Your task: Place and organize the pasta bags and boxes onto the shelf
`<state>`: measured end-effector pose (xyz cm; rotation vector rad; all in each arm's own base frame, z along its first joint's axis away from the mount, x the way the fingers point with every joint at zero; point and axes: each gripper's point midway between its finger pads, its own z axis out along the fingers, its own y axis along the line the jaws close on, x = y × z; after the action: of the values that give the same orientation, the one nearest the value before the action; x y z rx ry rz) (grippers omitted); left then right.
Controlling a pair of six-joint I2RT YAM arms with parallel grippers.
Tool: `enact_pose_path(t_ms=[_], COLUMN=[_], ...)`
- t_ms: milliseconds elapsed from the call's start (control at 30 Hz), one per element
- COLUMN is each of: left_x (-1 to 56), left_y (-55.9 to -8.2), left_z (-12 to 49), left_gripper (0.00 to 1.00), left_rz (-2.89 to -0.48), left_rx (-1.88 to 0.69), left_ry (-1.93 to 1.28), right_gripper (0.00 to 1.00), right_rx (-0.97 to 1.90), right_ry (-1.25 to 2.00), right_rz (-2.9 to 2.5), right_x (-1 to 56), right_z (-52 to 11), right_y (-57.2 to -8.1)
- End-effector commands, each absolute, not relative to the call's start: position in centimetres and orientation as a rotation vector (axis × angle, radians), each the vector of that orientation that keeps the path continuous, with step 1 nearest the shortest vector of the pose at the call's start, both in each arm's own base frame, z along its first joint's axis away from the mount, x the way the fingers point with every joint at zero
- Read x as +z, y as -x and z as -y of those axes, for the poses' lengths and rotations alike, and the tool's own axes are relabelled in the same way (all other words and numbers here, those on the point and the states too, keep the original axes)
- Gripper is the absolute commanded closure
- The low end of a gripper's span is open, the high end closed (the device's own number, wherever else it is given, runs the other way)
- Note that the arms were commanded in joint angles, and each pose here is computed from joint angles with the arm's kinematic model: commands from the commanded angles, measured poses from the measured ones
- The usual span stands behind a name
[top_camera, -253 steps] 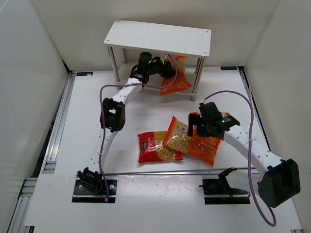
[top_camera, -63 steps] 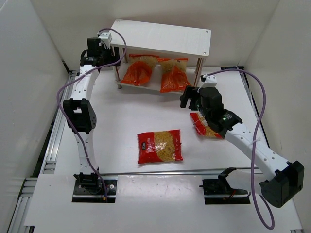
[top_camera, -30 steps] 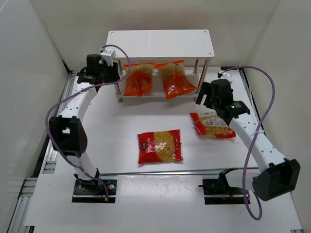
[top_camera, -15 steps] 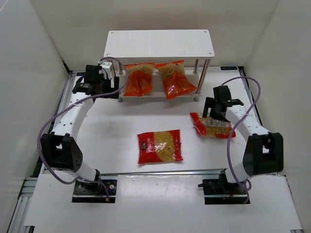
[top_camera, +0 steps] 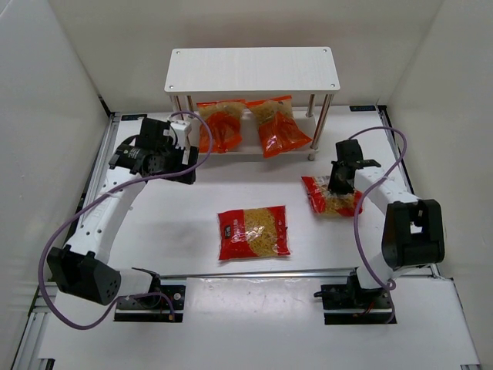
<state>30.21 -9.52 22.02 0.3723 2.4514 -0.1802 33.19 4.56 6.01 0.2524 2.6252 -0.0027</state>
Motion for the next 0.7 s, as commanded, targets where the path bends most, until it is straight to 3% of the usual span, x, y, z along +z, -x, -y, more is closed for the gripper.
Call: enact_pose_path(t_ms=[0, 267, 533, 667], left_x=[21.9, 22.1, 22.1, 22.1], left_y=[-29.6, -29.9, -30.5, -30.5], left_z=[9.7, 9.8, 9.8, 9.8], left_gripper=[0.00, 0.00, 0.00, 0.00], left_rz=[-2.468, -2.450, -2.439, -2.439], left_rx=[-0.190, -0.192, -0.181, -0.181], left_ry=[-0.379, -0.377, -0.371, -0.371], right_gripper=[1.00, 1.00, 1.00, 1.00], right_rx=[0.064, 0.144, 0.150, 0.156], right_ry=[-0.233, -0.295, -0.294, -0.300], right_rz=[-2.772, -2.426, -2.407, -2.284], right_x=[3.4, 13.6, 14.2, 18.8], right_z=[-5.8, -5.5, -5.3, -5.0], right_y=[-30.5, -31.3, -30.5, -31.7])
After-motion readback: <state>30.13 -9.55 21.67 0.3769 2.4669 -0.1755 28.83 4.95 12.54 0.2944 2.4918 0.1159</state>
